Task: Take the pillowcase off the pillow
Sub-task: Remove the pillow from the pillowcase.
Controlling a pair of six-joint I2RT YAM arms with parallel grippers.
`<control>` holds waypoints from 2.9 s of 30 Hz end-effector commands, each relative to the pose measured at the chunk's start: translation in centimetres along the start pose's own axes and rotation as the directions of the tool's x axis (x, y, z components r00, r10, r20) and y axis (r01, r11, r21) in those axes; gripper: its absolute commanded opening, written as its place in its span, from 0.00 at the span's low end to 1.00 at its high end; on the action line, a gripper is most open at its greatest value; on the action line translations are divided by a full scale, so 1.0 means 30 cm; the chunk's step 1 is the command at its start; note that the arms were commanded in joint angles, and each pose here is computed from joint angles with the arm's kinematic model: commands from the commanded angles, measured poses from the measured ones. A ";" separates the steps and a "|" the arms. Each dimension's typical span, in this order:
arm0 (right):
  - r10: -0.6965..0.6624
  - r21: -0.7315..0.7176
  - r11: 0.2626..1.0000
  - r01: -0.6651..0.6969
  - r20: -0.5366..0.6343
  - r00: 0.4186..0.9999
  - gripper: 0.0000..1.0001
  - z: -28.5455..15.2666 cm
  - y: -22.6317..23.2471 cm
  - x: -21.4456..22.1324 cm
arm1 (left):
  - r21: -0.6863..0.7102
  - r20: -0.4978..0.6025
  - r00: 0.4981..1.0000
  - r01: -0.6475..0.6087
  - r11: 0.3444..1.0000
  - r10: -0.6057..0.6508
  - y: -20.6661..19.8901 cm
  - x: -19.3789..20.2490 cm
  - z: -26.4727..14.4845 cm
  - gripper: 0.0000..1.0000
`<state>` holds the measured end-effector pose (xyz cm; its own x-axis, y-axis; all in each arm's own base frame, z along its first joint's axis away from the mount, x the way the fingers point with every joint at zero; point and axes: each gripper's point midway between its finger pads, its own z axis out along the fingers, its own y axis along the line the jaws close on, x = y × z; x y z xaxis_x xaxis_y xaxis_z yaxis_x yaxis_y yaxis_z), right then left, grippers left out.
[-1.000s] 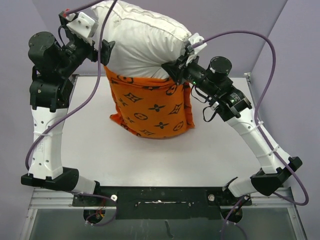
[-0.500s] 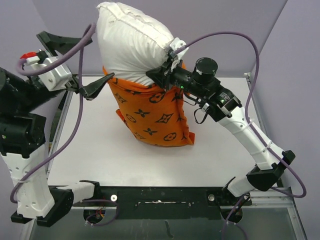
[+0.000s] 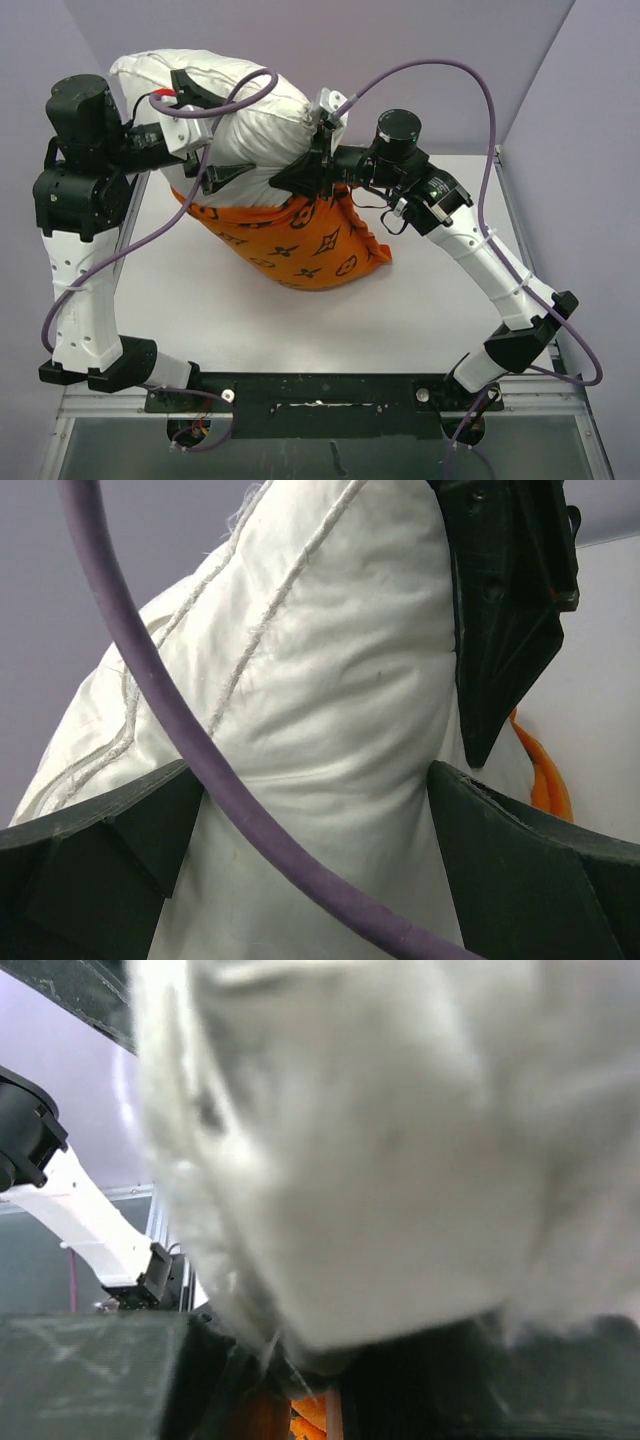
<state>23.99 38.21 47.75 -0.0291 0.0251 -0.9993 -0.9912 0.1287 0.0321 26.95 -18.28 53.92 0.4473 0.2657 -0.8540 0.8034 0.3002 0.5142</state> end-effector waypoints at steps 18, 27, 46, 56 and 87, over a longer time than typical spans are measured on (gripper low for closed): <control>-0.154 -0.300 0.937 0.177 0.099 0.983 0.00 -0.038 0.313 -0.154 | -0.050 -0.031 0.992 -0.128 0.991 0.126 -0.032 -0.072 -0.070 0.98; -0.197 -0.288 0.936 0.203 0.048 0.979 0.00 -0.070 0.352 -0.101 | 0.233 -0.305 0.898 0.393 0.890 -0.317 -0.305 0.155 -0.006 0.98; -0.145 0.250 0.965 0.078 0.259 0.955 0.00 -0.172 -0.069 -0.251 | 0.410 -0.394 0.787 0.613 0.676 -0.474 -0.586 0.098 -0.025 0.98; -0.056 0.120 0.993 0.006 0.416 0.908 0.00 -0.098 0.106 -0.340 | 0.192 -0.386 0.840 0.476 0.858 -0.380 -0.482 0.304 0.049 0.98; 0.056 0.531 0.819 -0.216 0.300 0.952 0.83 -0.599 -0.262 -0.119 | -0.071 -0.259 0.904 0.333 0.940 -0.340 -0.138 0.325 0.081 0.00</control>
<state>28.76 20.70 53.19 0.0015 0.3484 -0.9373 -0.7553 0.6147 0.2273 30.13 -19.88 43.71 0.1604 0.4051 -0.9001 0.8334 0.4330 0.3434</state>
